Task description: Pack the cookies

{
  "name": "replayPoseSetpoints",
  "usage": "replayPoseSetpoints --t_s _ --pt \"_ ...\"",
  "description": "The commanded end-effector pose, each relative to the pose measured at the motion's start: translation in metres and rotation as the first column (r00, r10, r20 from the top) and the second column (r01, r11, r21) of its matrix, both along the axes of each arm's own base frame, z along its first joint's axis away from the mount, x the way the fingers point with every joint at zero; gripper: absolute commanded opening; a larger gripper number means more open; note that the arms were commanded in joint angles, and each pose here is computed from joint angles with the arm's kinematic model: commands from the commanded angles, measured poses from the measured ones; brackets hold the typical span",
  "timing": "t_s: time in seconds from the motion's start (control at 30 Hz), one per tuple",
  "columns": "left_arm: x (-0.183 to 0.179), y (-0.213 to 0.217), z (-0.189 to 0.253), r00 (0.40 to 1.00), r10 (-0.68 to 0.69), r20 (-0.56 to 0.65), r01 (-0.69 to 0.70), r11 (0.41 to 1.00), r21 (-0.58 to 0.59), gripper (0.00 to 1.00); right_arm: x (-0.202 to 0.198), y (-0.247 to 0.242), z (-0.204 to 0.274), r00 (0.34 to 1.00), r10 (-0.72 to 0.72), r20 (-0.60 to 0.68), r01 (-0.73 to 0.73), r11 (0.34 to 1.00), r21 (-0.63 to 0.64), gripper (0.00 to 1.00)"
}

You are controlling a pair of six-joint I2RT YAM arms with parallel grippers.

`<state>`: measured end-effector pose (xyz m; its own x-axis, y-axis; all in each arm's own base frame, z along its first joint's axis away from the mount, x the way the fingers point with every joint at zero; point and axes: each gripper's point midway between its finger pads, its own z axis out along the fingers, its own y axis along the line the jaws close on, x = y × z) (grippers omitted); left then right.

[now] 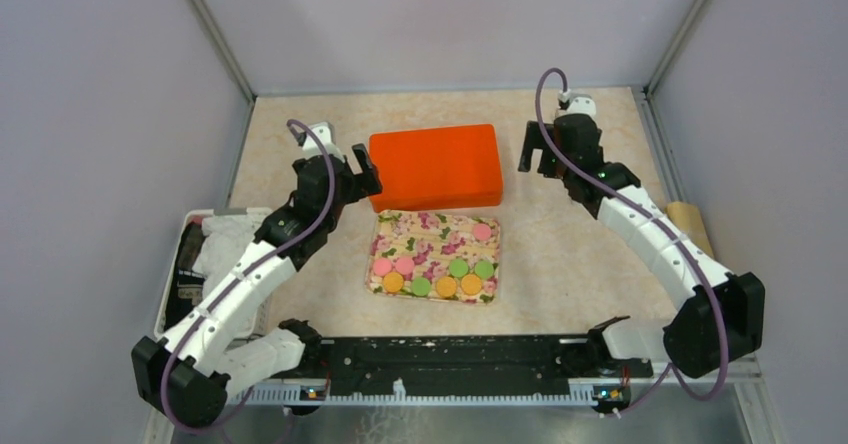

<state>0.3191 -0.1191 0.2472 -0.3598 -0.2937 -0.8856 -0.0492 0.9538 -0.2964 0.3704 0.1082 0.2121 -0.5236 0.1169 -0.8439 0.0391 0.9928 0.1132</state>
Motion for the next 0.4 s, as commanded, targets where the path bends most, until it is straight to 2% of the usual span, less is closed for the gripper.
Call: replayPoseSetpoints --t_s 0.0,0.2,0.37 --pt "0.001 0.006 -0.004 0.999 0.032 0.005 -0.032 0.999 0.020 0.98 -0.005 -0.004 0.016 0.998 -0.032 0.058 0.031 0.999 0.023 0.99" --pt "0.000 0.003 -0.012 1.000 0.016 -0.009 -0.016 1.000 0.019 0.98 -0.011 -0.027 0.008 0.990 -0.130 0.051 0.132 0.991 -0.034 0.99" --pt "-0.001 0.005 -0.012 1.000 0.022 -0.008 -0.022 0.999 0.023 0.98 -0.012 -0.031 0.007 0.988 -0.144 0.055 0.147 0.988 -0.046 0.99"
